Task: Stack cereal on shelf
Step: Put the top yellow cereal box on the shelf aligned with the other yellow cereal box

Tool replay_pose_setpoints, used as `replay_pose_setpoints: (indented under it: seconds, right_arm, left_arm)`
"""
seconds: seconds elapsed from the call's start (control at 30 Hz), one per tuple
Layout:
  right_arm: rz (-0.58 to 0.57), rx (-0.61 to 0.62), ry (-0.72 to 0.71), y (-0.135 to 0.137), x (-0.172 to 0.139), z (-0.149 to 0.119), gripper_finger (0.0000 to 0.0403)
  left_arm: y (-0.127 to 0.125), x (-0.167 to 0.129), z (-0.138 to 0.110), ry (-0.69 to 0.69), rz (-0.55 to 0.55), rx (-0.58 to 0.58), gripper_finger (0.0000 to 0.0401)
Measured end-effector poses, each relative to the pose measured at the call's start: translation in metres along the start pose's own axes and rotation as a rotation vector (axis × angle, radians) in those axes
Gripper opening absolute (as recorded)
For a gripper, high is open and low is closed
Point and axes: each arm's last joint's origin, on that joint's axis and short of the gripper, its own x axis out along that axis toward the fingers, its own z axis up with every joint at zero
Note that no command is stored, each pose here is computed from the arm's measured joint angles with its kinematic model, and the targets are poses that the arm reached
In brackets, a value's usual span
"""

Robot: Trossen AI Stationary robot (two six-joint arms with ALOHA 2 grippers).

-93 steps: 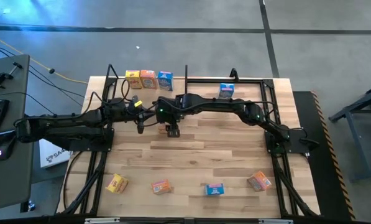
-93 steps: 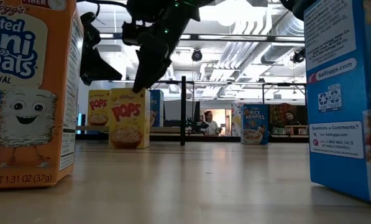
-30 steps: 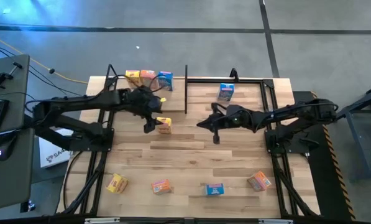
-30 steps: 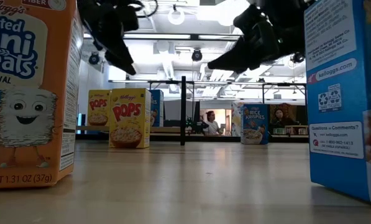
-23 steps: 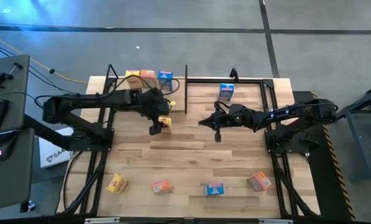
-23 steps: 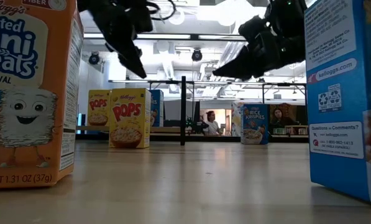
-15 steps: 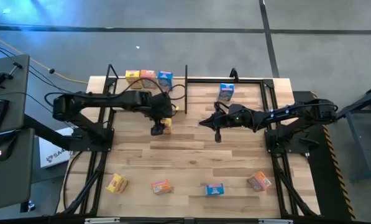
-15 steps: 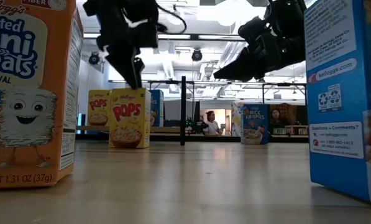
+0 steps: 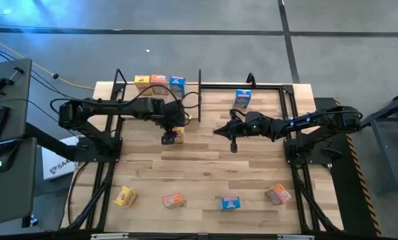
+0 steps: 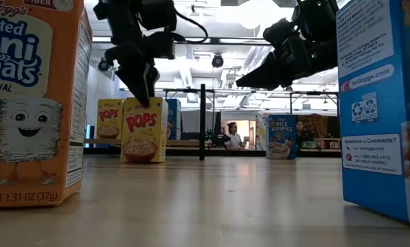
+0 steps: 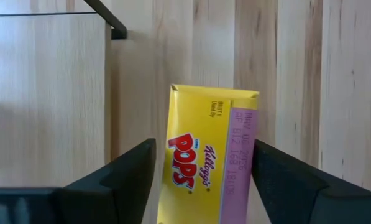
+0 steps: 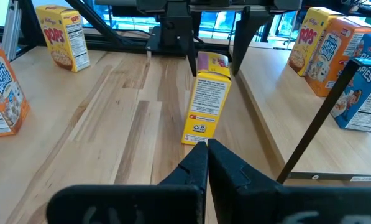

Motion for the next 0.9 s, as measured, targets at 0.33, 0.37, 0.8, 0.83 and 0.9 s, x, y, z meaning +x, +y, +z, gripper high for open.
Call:
replay_pose_setpoints:
  seconds: [0.33,0.37,0.8,0.83,0.9]
  right_arm:
    - [0.001,0.001,0.008,0.0,0.0,-0.001,0.0]
    - [0.001,0.001,0.008,0.0,0.0,-0.001,0.0]
    - [0.001,0.005,0.014,0.0,0.0,-0.001,0.0]
    - [0.001,0.005,0.014,0.0,0.0,-0.001,0.0]
    - [0.001,0.005,0.014,0.0,0.0,-0.001,0.0]
  left_arm:
    - [-0.002,-0.002,-0.001,-0.001,-0.025,0.03,0.0195]
    - [-0.002,-0.002,-0.001,0.003,-0.026,0.036,0.0191]
    - [0.004,-0.052,-0.031,0.052,0.06,0.104,0.0157]
    - [0.007,-0.058,-0.036,0.064,0.077,0.099,0.0157]
    - [0.013,-0.069,-0.048,0.095,0.109,0.075,0.0157]
